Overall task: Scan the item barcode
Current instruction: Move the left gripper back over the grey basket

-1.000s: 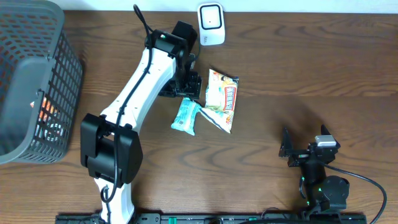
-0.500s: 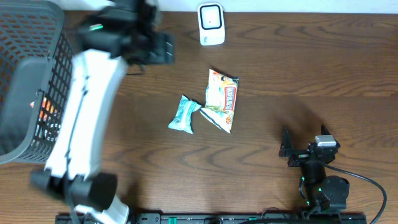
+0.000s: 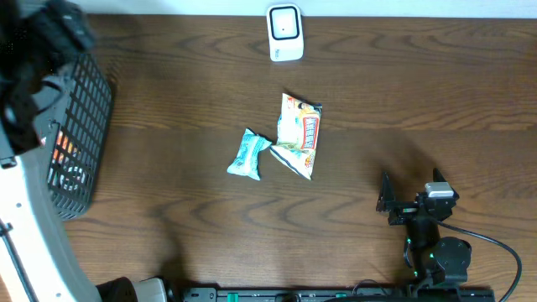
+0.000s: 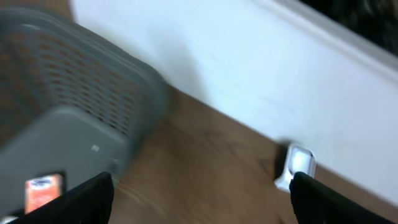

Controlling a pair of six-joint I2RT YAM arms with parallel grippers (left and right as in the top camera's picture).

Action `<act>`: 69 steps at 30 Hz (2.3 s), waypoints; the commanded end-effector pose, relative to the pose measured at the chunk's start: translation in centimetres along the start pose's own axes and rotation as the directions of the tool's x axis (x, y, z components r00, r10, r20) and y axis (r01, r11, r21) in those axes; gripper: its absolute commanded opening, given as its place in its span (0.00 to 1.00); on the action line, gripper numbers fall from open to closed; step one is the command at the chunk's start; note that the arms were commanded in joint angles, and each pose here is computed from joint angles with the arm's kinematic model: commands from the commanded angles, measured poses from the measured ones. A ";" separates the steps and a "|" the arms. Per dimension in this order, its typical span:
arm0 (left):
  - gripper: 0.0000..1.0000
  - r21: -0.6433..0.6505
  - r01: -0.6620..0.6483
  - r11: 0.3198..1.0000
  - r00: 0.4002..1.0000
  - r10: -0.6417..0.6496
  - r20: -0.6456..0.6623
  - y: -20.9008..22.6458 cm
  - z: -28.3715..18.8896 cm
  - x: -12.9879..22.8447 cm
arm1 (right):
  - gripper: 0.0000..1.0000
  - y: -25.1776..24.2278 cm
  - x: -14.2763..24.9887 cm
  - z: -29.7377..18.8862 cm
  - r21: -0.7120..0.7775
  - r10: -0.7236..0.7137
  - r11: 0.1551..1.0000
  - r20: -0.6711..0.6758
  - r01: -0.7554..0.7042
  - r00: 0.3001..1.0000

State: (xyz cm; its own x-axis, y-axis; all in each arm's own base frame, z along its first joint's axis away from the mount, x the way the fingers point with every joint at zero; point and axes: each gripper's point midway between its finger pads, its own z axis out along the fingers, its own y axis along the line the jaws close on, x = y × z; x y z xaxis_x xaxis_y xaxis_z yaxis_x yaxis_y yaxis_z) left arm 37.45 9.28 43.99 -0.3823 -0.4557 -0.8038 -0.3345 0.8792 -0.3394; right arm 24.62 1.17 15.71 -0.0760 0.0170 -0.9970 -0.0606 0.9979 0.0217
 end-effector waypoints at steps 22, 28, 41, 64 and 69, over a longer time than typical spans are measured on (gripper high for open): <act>0.96 -0.302 0.353 0.886 0.933 -0.308 0.186 17.3 0.9 -4.5 | 0.99 -0.3 0.0 0.0 0.012 0.012 1.000 0.002 -0.012 1.000; 0.96 -0.399 0.385 0.832 0.922 -0.332 0.197 21.2 1.7 -3.9 | 0.99 -0.3 0.0 0.0 0.012 0.011 1.000 0.002 -0.011 1.000; 0.96 -0.616 0.307 0.725 0.934 -0.356 0.046 27.6 5.6 1.5 | 0.99 -0.3 0.0 0.0 0.012 0.011 1.000 0.002 -0.011 1.000; 0.96 -0.703 0.256 0.663 0.935 -0.354 0.007 29.9 6.2 3.5 | 0.99 -0.3 0.0 0.0 0.012 0.011 1.000 0.002 -0.011 1.000; 0.96 -0.702 0.258 0.664 0.936 -0.351 0.012 30.0 6.3 3.3 | 0.99 -0.3 0.0 0.0 0.012 0.011 1.000 0.002 -0.011 1.000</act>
State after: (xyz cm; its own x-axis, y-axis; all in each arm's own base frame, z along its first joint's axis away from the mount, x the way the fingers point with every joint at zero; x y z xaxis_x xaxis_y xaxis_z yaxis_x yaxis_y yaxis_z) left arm 31.84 34.69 28.31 -0.2171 -0.7408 -0.6357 -0.9228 0.3682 -0.1139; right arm 24.62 1.18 15.71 -0.0760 0.0170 -0.9970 -0.0610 0.9979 0.0217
